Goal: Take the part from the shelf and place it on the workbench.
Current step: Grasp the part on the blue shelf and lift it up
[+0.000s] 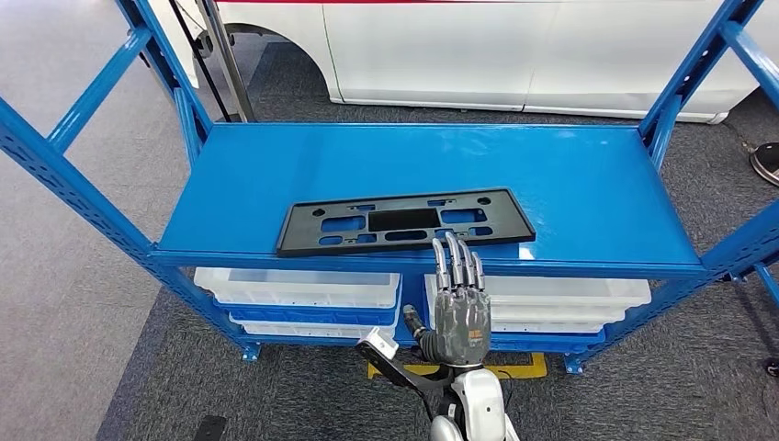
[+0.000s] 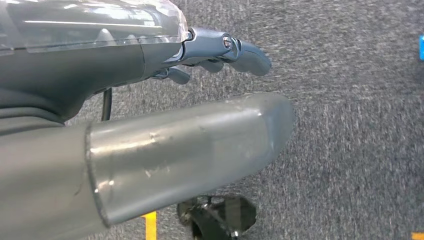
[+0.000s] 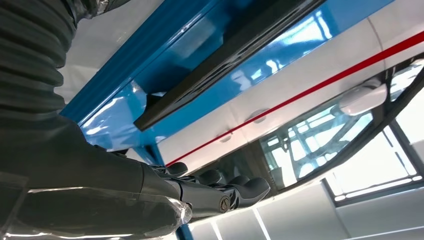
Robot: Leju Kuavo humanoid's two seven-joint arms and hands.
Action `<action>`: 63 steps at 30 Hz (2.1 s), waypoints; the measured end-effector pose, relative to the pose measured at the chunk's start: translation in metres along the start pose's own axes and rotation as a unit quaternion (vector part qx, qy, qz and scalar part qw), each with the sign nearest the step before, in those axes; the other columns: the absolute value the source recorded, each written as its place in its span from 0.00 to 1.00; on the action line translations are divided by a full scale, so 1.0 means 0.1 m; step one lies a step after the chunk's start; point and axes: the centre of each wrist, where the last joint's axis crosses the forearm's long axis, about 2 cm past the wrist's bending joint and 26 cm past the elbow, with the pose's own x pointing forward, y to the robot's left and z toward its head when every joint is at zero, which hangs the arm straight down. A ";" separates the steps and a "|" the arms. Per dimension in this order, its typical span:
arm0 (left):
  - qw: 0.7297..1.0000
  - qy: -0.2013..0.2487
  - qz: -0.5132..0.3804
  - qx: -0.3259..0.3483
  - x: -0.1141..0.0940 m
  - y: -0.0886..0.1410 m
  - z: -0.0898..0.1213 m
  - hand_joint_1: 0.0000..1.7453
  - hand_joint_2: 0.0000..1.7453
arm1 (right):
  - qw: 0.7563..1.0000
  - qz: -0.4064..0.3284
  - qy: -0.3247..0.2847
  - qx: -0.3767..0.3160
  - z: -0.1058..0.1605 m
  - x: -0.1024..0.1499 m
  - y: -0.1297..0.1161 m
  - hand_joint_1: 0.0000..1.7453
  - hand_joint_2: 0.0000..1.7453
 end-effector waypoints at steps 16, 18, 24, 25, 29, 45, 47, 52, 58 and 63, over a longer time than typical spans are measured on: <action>1.000 0.002 0.015 0.009 -0.02 0.07 0.00 0.00 0.00 | 0.997 -0.064 -0.034 0.021 -0.01 0.05 0.14 0.00 1.00; 1.000 0.004 0.016 0.013 -0.04 0.09 0.01 0.00 0.00 | 0.996 -0.079 -0.039 0.022 0.02 0.04 0.16 0.00 1.00; 1.000 0.005 0.009 0.017 -0.09 0.11 0.03 0.00 0.00 | 0.996 -0.066 -0.054 0.015 0.06 -0.04 0.14 0.00 1.00; 1.000 0.004 0.008 0.016 -0.09 0.11 0.03 0.00 0.00 | 0.997 -0.063 -0.052 0.010 0.06 -0.05 0.12 0.00 1.00; 1.000 0.001 0.002 0.017 -0.07 0.10 0.02 0.00 0.00 | 0.998 -0.055 -0.042 -0.008 0.06 -0.08 0.05 0.00 1.00; 1.000 0.006 -0.002 0.008 -0.05 0.04 0.02 0.00 0.00 | 1.000 -0.003 0.009 -0.017 0.09 -0.10 -0.07 0.00 1.00; 1.000 0.009 -0.003 0.002 -0.05 0.04 0.02 0.00 0.00 | 1.000 0.006 0.020 -0.014 0.08 -0.09 -0.06 0.00 1.00; 1.000 0.009 -0.008 -0.008 -0.01 0.02 0.00 0.00 0.00 | 1.000 0.019 0.022 -0.008 0.02 -0.02 -0.05 0.00 1.00; 1.000 0.004 -0.008 -0.009 0.05 0.02 -0.04 0.00 0.00 | 1.000 0.019 0.016 -0.008 -0.05 0.03 -0.04 0.00 1.00; 1.000 0.006 -0.008 -0.008 0.05 0.02 -0.03 0.00 0.00 | 1.000 0.018 0.014 -0.003 -0.05 0.05 -0.02 0.00 1.00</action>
